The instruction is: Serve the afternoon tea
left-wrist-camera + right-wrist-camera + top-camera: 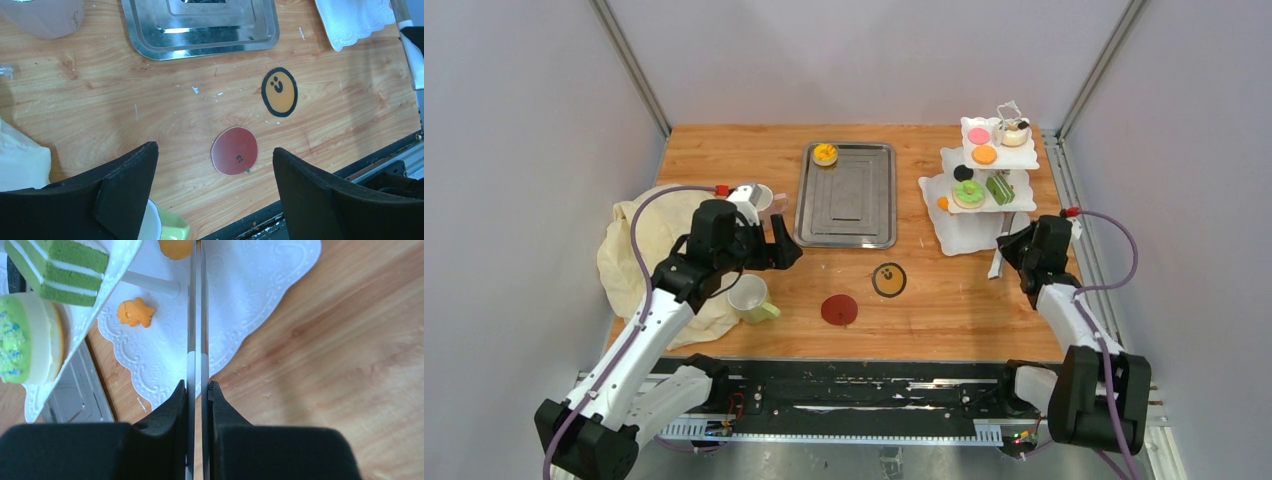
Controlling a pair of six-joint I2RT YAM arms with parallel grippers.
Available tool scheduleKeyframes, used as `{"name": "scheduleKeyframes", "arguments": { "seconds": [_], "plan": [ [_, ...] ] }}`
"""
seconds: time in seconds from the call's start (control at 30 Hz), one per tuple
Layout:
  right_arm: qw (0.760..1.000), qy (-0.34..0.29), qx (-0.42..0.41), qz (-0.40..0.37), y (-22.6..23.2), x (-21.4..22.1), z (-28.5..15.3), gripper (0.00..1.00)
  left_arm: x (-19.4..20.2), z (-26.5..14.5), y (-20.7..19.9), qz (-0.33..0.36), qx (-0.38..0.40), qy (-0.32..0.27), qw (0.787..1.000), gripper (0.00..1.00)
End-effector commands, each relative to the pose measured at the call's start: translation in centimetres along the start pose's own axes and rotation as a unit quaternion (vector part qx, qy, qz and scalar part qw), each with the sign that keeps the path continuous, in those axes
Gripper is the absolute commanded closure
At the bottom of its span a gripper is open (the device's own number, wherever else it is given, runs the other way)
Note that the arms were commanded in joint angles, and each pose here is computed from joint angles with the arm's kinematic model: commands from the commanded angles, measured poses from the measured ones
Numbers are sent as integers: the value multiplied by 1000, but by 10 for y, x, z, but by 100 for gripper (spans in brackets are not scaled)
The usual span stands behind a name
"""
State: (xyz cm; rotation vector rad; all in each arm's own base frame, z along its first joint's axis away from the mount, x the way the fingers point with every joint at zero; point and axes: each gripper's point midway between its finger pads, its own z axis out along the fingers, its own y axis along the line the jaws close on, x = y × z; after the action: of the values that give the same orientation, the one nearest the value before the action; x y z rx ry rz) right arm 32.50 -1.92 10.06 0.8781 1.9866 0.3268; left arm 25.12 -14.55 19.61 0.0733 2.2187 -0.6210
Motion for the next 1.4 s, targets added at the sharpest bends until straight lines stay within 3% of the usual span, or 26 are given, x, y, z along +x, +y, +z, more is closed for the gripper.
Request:
{"name": "scheduleKeyframes", "arguments": {
  "seconds": [0.0,0.17,0.43,0.7,0.9,1.03,1.17,1.27,1.37],
  "plan": [
    [997,-48,-63,25,26,-29,18,99,-12,-7,-9,4,18,-22,1000,11],
    [995,-35,-85,40,34,-27,33,98,-9,-10,-9,-1,18,-24,1000,11],
    [996,-20,-75,36,29,-21,28,67,-10,-11,-8,-4,16,-26,1000,11],
    [998,-35,-37,39,1,-11,-4,60,-11,-11,-4,-2,3,-26,1000,11],
    [999,-9,-20,40,-15,9,-40,68,-8,-5,-4,-5,7,-20,1000,11],
    [998,8,-55,19,-8,22,-66,80,-10,-4,-6,-3,11,-16,1000,11],
    [994,35,-99,-24,7,30,-88,84,-11,-2,-6,0,9,-13,1000,11],
    [982,115,-150,-23,22,58,-102,95,-12,-1,-2,-4,-1,-17,1000,11],
    [969,172,-179,-22,26,82,-114,99,-16,-1,1,-8,-9,-31,999,11]
  ]
}}
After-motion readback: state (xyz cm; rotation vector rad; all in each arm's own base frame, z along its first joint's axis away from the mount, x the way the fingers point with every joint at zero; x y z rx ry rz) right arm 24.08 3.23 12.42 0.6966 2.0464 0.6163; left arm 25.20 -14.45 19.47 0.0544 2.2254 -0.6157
